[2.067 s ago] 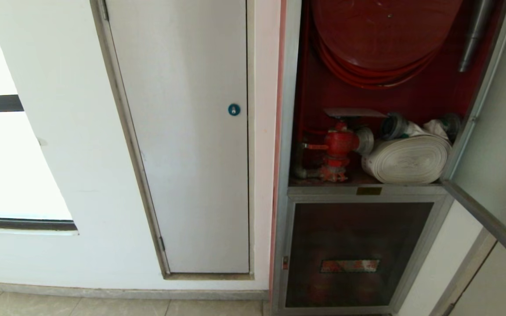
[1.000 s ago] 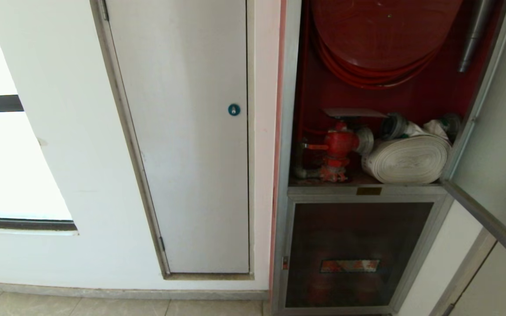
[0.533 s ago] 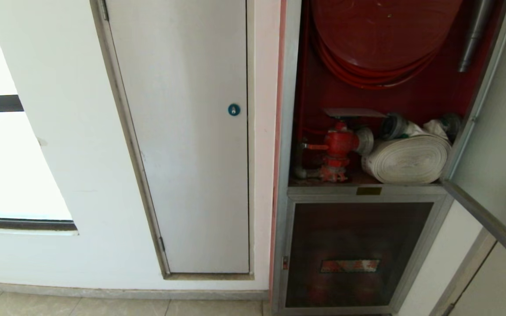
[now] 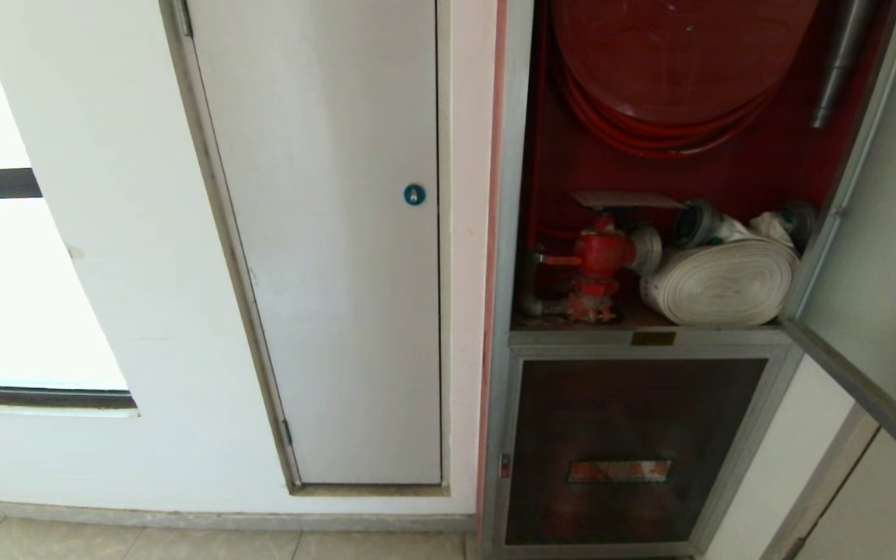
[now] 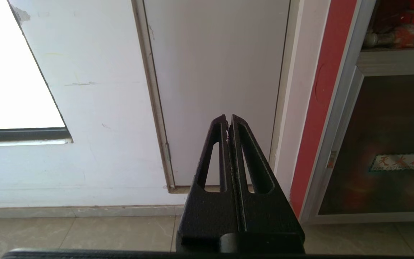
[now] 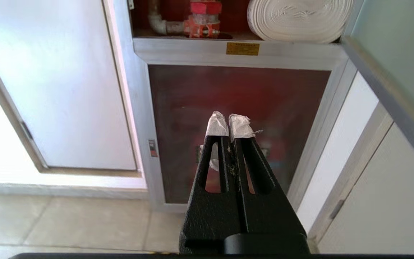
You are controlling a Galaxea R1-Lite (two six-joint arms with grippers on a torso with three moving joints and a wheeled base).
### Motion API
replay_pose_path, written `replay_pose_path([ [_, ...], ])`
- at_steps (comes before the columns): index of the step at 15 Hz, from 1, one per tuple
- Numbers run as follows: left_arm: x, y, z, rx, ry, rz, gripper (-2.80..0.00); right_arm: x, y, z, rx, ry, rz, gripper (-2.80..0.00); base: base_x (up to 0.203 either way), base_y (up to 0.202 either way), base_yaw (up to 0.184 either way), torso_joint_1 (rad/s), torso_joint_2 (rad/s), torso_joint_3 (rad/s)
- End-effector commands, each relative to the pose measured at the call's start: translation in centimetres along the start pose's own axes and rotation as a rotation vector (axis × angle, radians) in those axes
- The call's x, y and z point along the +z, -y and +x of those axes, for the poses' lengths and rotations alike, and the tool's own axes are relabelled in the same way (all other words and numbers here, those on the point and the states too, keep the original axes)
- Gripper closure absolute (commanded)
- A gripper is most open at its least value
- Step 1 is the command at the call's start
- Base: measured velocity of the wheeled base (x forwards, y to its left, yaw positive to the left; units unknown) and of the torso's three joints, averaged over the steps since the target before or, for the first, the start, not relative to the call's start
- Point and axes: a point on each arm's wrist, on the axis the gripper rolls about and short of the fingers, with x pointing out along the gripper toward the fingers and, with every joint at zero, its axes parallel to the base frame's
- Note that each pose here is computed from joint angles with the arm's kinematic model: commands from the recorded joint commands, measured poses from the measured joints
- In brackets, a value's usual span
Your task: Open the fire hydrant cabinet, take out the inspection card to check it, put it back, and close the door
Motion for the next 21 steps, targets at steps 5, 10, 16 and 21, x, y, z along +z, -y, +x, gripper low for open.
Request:
replay_pose_path([
  [5,-0.64,0.01,0.15,-0.001,-0.023,0.000,0.00,0.01,0.00,0.00,-0.001,0.001,0.004,0.00,0.000,0.000,0.000,0.000,0.00,0.000],
  [10,-0.64,0.01,0.15,-0.001,-0.023,0.000,0.00,0.01,0.00,0.00,-0.001,0.001,0.004,0.00,0.000,0.000,0.000,0.000,0.00,0.000],
  [16,-0.64,0.01,0.15,-0.001,-0.023,0.000,0.00,0.01,0.00,0.00,-0.001,0.001,0.004,0.00,0.000,0.000,0.000,0.000,0.00,0.000],
  [21,-0.64,0.01,0.15,-0.001,-0.023,0.000,0.00,0.01,0.00,0.00,-0.001,0.001,0.004,0.00,0.000,0.000,0.000,0.000,0.00,0.000],
])
